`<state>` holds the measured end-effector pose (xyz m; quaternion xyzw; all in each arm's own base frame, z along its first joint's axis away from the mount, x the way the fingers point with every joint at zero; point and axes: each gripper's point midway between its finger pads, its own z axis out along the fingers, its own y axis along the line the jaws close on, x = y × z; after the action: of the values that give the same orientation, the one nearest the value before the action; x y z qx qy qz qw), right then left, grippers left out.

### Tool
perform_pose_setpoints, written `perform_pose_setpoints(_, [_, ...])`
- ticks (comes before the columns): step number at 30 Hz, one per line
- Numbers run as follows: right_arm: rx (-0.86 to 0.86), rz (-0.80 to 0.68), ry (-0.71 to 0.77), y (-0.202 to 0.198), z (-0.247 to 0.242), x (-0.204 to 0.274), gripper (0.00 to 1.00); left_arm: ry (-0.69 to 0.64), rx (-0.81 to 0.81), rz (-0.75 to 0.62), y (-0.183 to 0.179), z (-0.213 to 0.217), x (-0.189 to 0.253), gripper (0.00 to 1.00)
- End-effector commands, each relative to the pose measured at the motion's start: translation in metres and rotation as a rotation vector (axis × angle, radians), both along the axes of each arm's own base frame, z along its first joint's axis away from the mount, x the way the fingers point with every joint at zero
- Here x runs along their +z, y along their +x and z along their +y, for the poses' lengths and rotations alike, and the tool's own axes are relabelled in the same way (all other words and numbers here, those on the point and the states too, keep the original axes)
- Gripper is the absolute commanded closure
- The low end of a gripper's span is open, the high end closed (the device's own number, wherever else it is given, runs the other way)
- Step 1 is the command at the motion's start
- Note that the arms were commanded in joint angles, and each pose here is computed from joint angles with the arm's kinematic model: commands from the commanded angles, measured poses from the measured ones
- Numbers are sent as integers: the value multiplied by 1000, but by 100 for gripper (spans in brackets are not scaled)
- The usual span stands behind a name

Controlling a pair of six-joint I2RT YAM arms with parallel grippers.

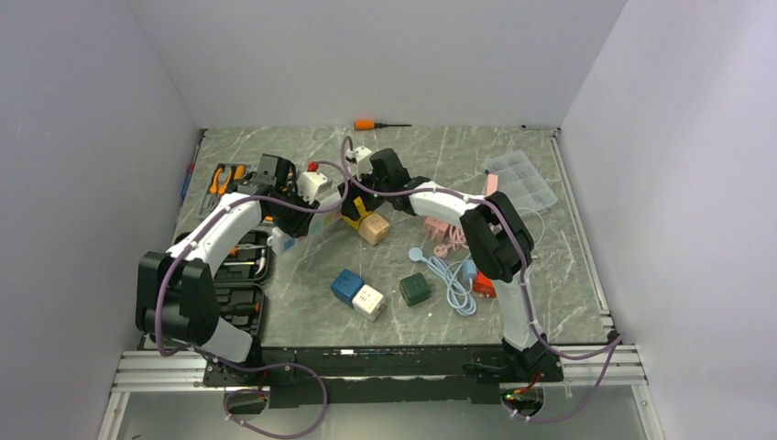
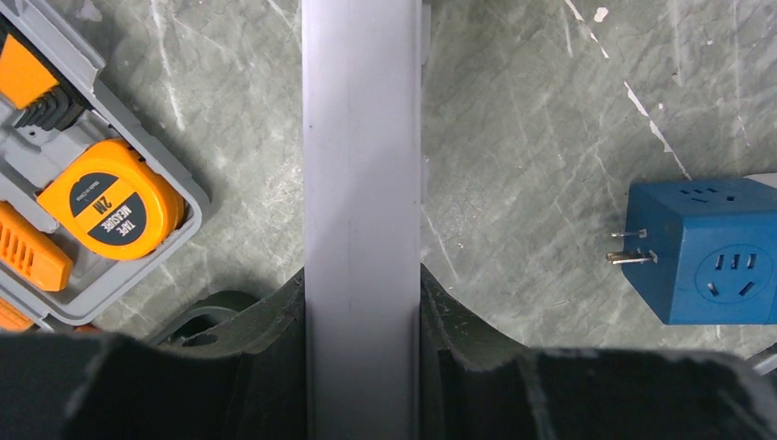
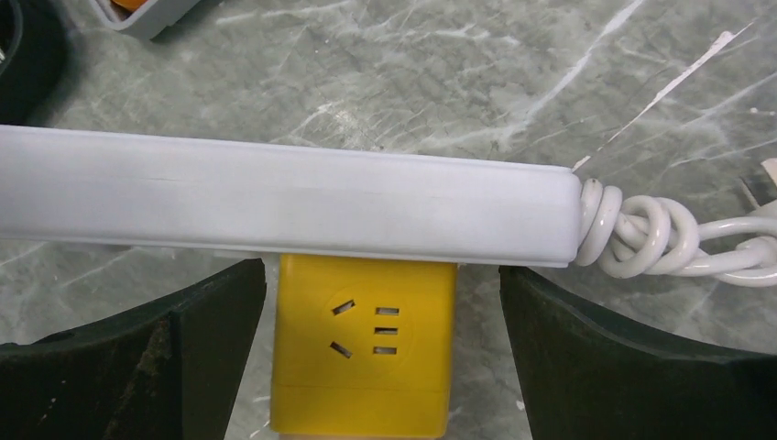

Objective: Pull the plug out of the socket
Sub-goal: Remove the plug from the socket, then place the socket at the center of the board.

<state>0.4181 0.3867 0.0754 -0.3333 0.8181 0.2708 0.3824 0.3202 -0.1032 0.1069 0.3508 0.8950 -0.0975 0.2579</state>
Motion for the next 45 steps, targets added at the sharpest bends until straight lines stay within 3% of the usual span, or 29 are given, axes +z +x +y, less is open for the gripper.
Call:
perform_pose_setpoints(1, [38, 9, 21, 2, 12, 2, 1, -34, -36, -122, 10, -5, 29, 88])
perform_pose_setpoints(8, [24, 59, 21, -11, 10, -18, 9, -39, -31, -126, 11, -6, 29, 88])
perform_pose_setpoints(11, [29, 66, 24, -12, 15, -19, 20, -48, -29, -125, 12, -8, 30, 88])
perform_pose_setpoints(19, [20, 42, 55, -11, 16, 5, 85, -34, -7, -144, 18, -5, 29, 88])
perform_pose_setpoints(28, [-62, 11, 0, -20, -8, 27, 91, 119, 139, -201, 51, 24, 27, 92])
perform_pose_setpoints(45, [-196, 117, -45, -78, -55, -7, 89, 227, 182, -243, 70, 31, 19, 94])
